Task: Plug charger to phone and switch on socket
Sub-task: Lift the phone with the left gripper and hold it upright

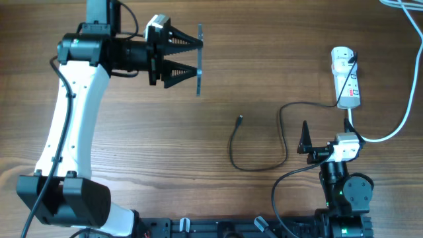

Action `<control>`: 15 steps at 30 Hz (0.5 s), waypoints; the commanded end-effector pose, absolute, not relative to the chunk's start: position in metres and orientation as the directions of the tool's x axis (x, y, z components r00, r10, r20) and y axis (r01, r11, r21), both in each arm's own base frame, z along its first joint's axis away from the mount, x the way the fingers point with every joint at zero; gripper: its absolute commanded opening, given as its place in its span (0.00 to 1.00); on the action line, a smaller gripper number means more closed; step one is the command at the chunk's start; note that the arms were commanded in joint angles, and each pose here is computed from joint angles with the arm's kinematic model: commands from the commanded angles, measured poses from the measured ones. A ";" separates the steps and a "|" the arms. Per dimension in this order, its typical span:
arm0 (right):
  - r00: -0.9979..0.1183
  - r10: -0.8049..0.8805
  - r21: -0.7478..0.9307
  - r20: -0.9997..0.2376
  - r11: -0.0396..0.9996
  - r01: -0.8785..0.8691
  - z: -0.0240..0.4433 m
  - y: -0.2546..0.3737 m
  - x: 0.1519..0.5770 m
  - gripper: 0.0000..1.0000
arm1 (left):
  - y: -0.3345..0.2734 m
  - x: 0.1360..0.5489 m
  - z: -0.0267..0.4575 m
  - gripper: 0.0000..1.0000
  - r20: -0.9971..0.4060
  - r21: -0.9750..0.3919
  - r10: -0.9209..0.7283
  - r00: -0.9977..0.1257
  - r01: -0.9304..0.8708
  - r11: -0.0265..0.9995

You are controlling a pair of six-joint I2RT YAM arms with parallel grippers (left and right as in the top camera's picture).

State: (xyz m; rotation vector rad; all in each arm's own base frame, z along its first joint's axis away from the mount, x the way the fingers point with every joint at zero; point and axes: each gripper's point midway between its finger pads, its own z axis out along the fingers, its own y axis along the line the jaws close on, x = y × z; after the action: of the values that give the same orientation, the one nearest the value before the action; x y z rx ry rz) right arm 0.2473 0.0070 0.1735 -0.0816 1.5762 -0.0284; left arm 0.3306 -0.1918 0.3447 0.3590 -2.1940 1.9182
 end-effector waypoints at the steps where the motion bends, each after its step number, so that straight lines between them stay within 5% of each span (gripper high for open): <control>1: 0.001 -0.079 -0.079 -0.997 0.997 -0.019 0.175 0.004 0.247 1.00 | -0.190 0.321 0.370 0.68 0.484 -0.872 -0.015 -0.875 -0.484 0.066; 15: 0.001 -0.078 -0.078 -0.997 0.997 -0.019 0.175 0.004 0.247 1.00 | -0.190 0.319 0.375 0.68 0.601 -0.798 0.008 -0.799 -0.600 0.050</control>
State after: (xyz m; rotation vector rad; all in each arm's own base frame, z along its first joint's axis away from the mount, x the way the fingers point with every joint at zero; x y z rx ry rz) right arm 0.2473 0.0070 0.1735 -0.0816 1.5762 -0.0284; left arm 0.3273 -0.1909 0.3528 0.6589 -1.9199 1.7511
